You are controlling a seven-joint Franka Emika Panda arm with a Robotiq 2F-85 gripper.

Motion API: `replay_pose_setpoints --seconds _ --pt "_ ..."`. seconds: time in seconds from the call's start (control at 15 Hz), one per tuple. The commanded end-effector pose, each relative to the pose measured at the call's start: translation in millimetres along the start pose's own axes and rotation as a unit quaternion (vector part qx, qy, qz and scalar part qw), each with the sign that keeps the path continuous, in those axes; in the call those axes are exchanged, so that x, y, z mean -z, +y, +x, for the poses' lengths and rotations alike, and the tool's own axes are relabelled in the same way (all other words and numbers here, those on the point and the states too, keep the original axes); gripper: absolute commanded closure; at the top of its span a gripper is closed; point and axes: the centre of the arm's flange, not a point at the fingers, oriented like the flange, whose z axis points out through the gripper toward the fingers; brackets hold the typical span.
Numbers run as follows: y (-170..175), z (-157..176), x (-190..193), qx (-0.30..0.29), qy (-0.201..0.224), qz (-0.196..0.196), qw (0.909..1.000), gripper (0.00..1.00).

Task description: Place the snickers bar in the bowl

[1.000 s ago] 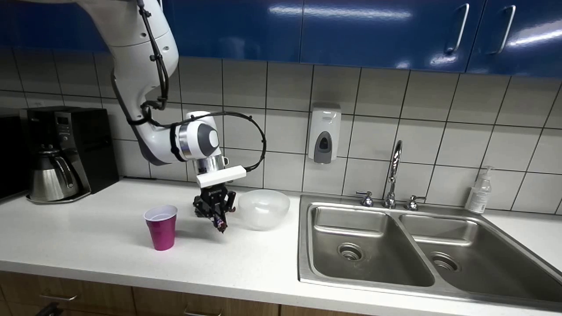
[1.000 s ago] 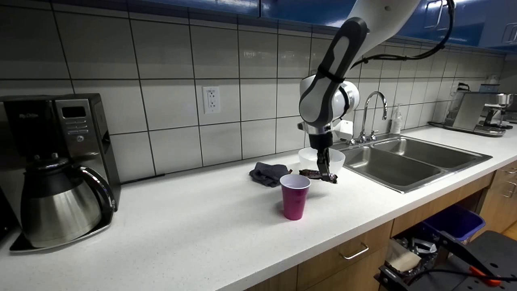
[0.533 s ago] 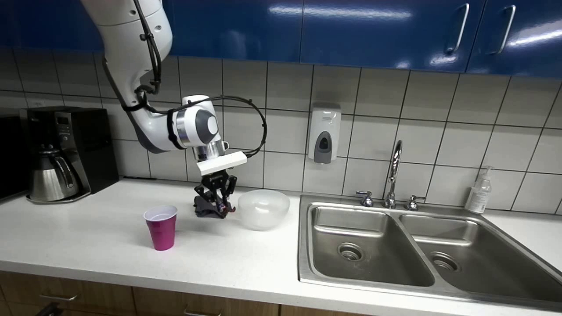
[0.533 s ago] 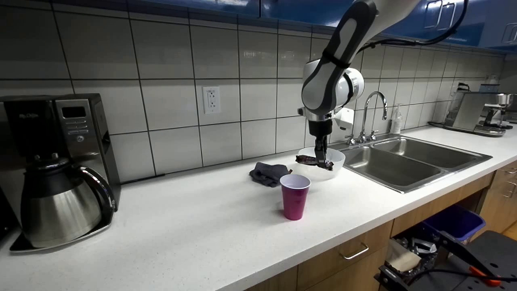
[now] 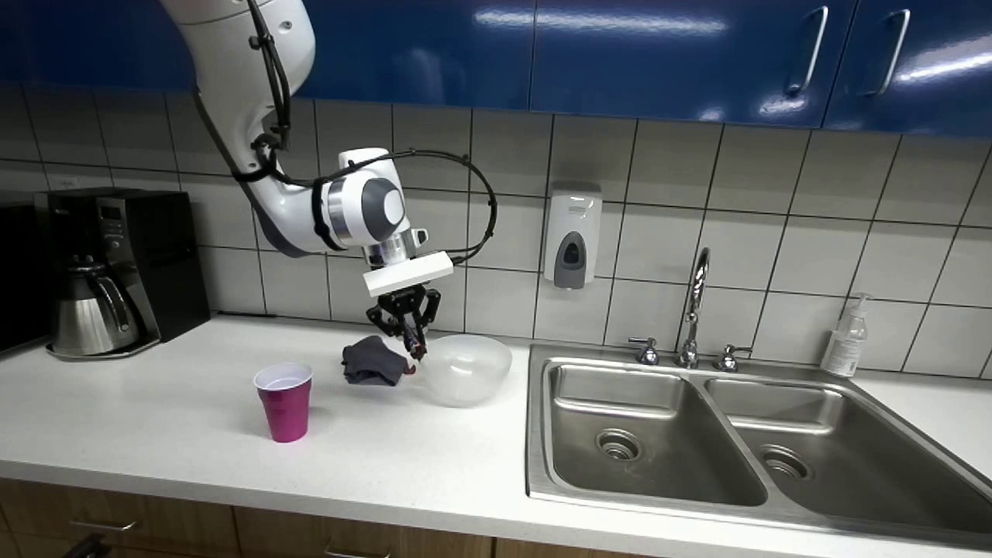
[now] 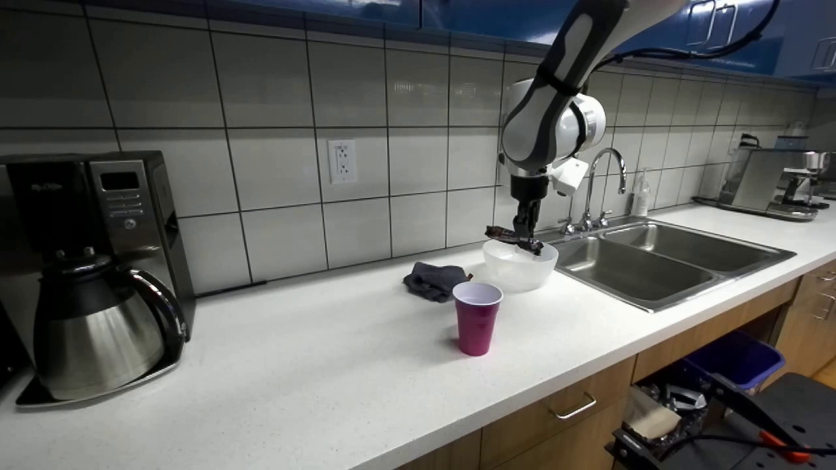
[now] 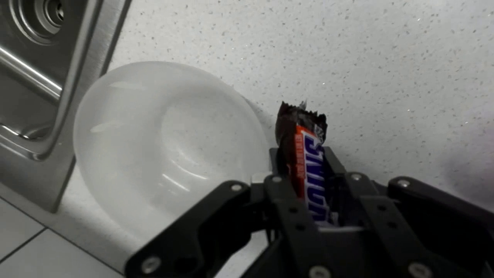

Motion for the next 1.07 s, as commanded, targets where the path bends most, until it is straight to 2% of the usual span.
replay_pose_setpoints --seconds 0.0,0.47,1.0 --pt "22 -9 7 -0.072 0.027 -0.025 0.9968 0.94" --pt "49 -7 -8 -0.174 0.047 -0.053 0.9822 0.94" --pt "94 3 -43 -0.267 0.046 -0.051 0.9612 0.94"
